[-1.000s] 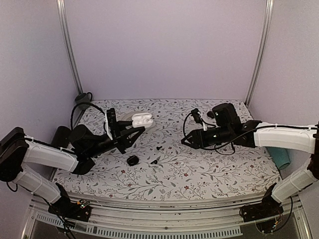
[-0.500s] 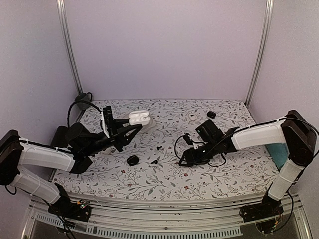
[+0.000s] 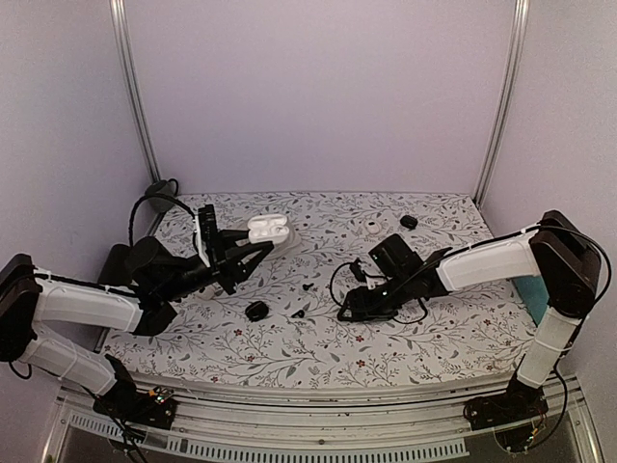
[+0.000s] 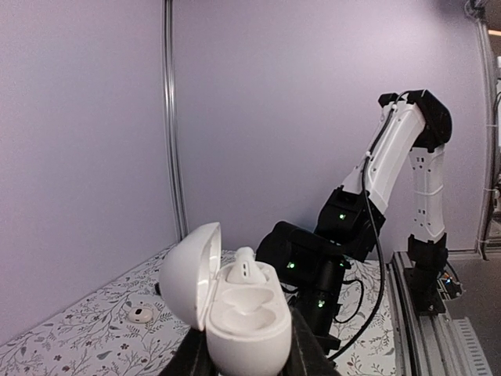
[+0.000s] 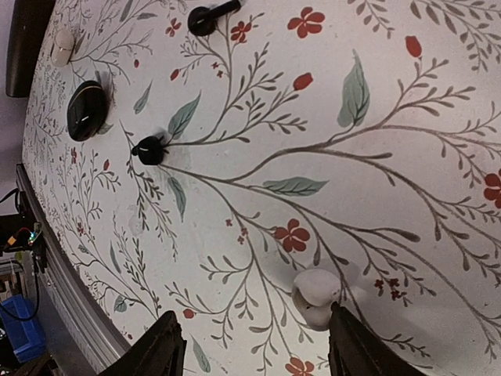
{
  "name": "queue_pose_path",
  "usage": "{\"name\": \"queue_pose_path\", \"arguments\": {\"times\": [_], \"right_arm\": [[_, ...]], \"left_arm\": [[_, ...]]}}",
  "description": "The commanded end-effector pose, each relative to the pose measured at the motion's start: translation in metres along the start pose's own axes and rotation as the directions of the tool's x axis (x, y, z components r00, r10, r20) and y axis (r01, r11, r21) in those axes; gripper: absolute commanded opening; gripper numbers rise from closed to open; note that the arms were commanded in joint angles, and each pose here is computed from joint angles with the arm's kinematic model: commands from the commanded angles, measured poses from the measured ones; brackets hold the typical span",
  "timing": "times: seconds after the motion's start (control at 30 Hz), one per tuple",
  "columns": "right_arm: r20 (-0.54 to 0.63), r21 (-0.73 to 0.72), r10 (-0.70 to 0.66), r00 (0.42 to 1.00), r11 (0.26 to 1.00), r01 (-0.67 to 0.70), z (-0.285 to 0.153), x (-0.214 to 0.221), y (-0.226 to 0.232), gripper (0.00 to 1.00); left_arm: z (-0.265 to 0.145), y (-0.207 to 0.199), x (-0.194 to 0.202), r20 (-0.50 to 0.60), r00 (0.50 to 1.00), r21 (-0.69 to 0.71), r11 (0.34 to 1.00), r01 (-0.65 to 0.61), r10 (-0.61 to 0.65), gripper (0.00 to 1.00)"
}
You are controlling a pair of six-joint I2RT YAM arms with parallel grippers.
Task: Insert the wireless bluetooth earbuds into the charging case
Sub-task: Pick up the left earbud from the center of the board.
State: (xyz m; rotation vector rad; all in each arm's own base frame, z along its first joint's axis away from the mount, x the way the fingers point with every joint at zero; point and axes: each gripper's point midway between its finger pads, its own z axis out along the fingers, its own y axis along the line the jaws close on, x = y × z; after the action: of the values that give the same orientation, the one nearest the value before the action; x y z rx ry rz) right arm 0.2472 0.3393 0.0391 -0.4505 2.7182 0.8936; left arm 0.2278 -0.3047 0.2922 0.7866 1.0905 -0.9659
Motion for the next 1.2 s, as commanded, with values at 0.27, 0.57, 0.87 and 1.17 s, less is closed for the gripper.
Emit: {"name": "queue_pose_path", "arguments": {"times": [0.27,0.57,0.87,1.17], "right_arm": [[-0.026,0.026,0.083,0.996,0.996,-0.082,0.000,0.025,0.017,0.64],[-0.070,-0.046,0.066,0.995,0.997,-0.069,0.013,0.034,0.046,0.64],[-0.027,0.034,0.050,0.998,0.998,-0.049,-0.004,0.028,0.039,0.64],[0.025,0.145,-0.020,0.999,0.989,0.017,-0.023,0.010,0.045,0.45]], "left_arm": [[-0.006,-0.001,-0.012,0.024,0.999,0.006,0.999,-0.035,0.035,0.00],[-0.007,-0.001,-0.014,0.026,0.999,0.008,0.999,-0.041,0.040,0.00],[-0.009,-0.001,-0.015,0.026,0.999,0.003,0.999,-0.046,0.046,0.00],[-0.011,-0.001,-0.018,0.031,0.998,-0.001,0.999,-0.050,0.050,0.00]]}}
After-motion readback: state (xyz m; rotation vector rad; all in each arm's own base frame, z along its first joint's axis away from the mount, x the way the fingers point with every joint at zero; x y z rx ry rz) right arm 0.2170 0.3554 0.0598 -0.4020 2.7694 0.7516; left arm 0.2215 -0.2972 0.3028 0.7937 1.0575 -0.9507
